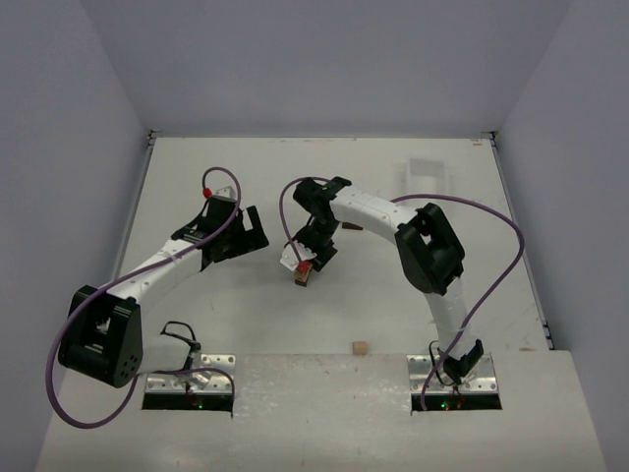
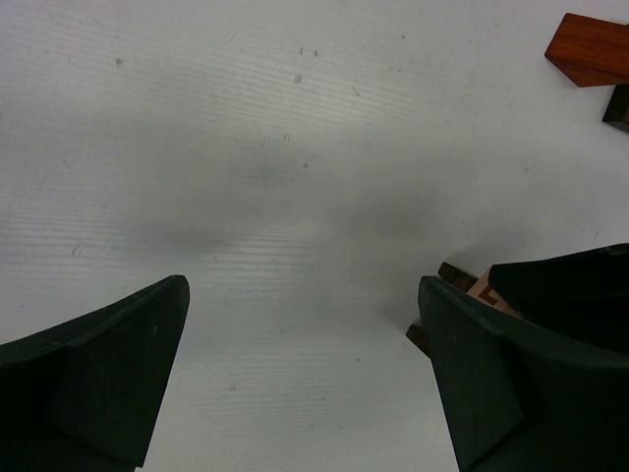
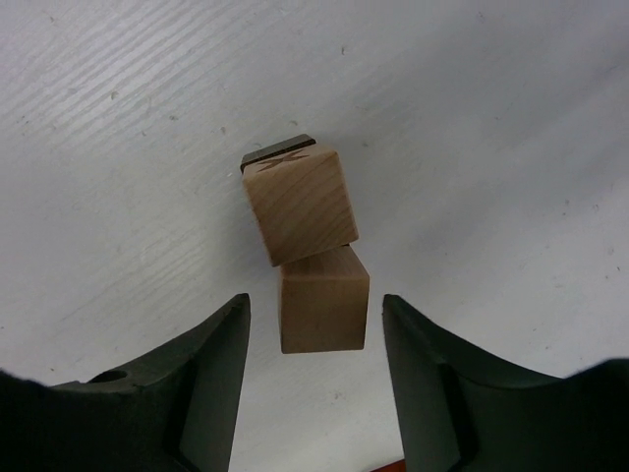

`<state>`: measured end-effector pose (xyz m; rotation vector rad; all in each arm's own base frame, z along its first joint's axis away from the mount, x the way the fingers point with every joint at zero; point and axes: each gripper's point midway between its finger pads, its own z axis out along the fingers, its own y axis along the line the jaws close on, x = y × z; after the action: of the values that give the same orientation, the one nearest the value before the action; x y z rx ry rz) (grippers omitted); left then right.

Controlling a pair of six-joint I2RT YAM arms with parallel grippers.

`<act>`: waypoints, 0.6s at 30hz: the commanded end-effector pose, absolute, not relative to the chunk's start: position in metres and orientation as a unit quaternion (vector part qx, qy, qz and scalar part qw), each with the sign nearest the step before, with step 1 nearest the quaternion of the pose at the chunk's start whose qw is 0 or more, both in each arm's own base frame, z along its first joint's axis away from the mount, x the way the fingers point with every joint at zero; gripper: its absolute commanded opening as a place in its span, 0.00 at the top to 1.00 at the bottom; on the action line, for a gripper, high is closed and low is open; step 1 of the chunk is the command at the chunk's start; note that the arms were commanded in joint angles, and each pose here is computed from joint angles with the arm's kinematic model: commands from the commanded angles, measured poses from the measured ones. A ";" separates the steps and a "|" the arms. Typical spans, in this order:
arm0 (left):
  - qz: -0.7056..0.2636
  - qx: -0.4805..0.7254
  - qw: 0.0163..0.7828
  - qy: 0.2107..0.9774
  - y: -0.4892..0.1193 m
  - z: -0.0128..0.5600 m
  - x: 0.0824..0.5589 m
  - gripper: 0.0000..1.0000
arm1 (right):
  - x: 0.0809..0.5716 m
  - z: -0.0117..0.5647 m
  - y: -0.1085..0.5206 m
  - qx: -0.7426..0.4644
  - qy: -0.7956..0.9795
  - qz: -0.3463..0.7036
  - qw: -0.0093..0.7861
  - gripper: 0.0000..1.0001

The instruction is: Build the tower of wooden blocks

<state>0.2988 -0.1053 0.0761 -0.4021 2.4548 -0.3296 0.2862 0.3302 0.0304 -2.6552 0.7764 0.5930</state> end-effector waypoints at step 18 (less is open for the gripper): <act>-0.151 -0.153 0.378 0.901 -0.110 0.127 0.309 0.00 | 0.301 0.084 0.342 -0.915 0.288 0.171 0.226 0.23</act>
<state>0.2975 -0.1061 0.0893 -0.3928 2.4178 -0.3440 0.2947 0.3359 0.0361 -2.6145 0.8172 0.5462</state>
